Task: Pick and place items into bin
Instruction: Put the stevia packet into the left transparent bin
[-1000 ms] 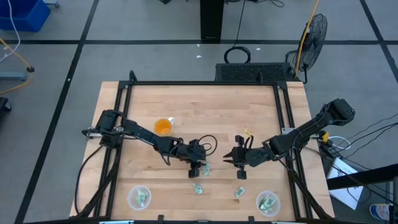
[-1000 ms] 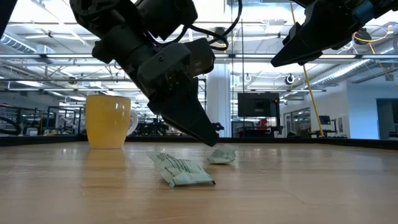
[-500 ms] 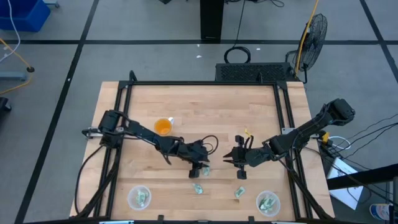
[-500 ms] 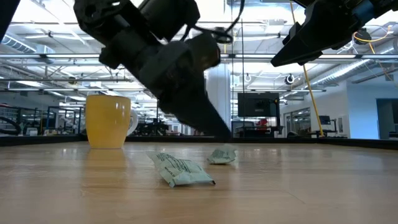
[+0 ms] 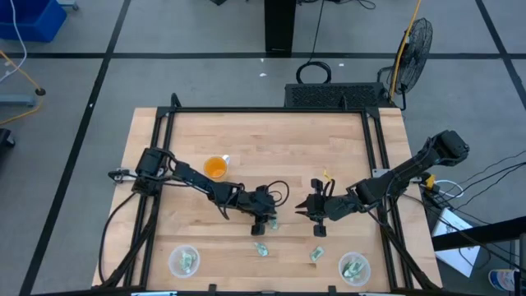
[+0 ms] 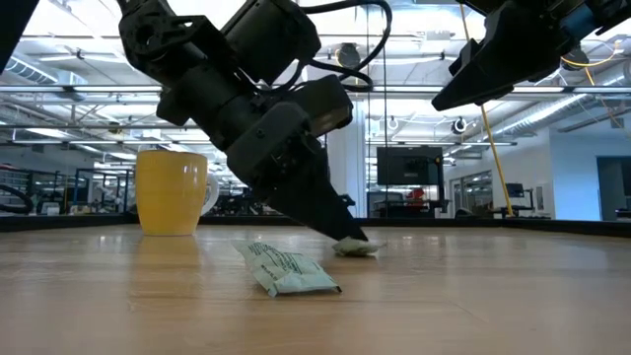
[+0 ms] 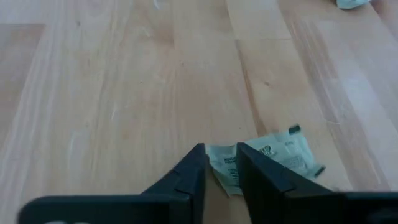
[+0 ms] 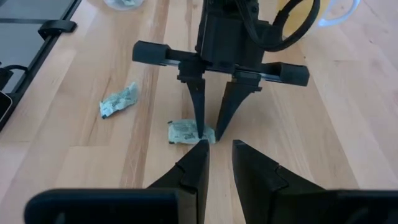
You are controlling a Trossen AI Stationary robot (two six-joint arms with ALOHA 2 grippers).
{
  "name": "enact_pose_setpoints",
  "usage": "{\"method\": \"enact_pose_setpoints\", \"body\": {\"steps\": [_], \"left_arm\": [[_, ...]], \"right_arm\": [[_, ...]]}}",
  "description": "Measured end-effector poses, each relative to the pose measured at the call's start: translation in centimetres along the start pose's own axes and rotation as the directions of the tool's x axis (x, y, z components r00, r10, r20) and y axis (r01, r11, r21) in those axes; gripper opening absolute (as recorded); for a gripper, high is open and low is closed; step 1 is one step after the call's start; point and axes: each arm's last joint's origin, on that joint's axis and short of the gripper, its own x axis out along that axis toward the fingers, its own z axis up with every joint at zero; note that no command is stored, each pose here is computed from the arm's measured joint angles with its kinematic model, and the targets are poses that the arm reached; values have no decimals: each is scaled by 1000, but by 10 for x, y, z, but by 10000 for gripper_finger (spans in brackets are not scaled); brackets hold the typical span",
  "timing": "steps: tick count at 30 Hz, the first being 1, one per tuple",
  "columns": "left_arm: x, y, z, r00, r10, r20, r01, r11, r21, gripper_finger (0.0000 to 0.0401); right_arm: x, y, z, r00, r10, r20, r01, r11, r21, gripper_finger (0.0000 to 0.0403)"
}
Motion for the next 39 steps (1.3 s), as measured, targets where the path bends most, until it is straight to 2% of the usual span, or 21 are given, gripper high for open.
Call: {"method": "enact_pose_setpoints", "body": {"steps": [5,10,14,19,23,26,28,33,35,39], "left_arm": [[0,0,-1,1000,-2,-7,2,1000,0,13],[-2,-2,1,1000,-13,-9,13,1000,4,6],[-16,-9,11,1000,-24,3,24,999,28,5],[-52,-27,26,998,-51,-26,52,997,53,3],[-93,-55,30,993,-62,-97,68,996,58,3],[-123,-78,23,984,-48,-171,49,999,1,2],[-141,-96,17,978,-44,-203,30,997,-73,2],[-174,-145,-11,964,-21,-265,-45,970,-239,2],[-183,-162,-24,958,-20,-287,-74,947,-313,1],[-198,-186,-49,945,0,-328,-161,872,-463,1]], "right_arm": [[0,0,0,1000,-1,-4,1,1000,-1,66],[0,0,-1,1000,-3,-9,3,1000,-3,66],[0,0,-1,1000,-3,-9,3,1000,-3,66],[0,0,-1,1000,-4,-14,4,1000,-5,66],[0,-1,-4,999,-11,-36,11,1000,-5,66],[0,-2,-6,999,-10,-34,10,1000,-3,66],[1,-3,-10,999,-14,-45,14,1000,-7,66],[3,-5,-20,998,-18,-58,18,1000,-12,66],[4,-6,-24,999,-16,-51,15,1000,-9,66],[4,-6,-24,1000,-8,-30,8,1000,0,66]]}}
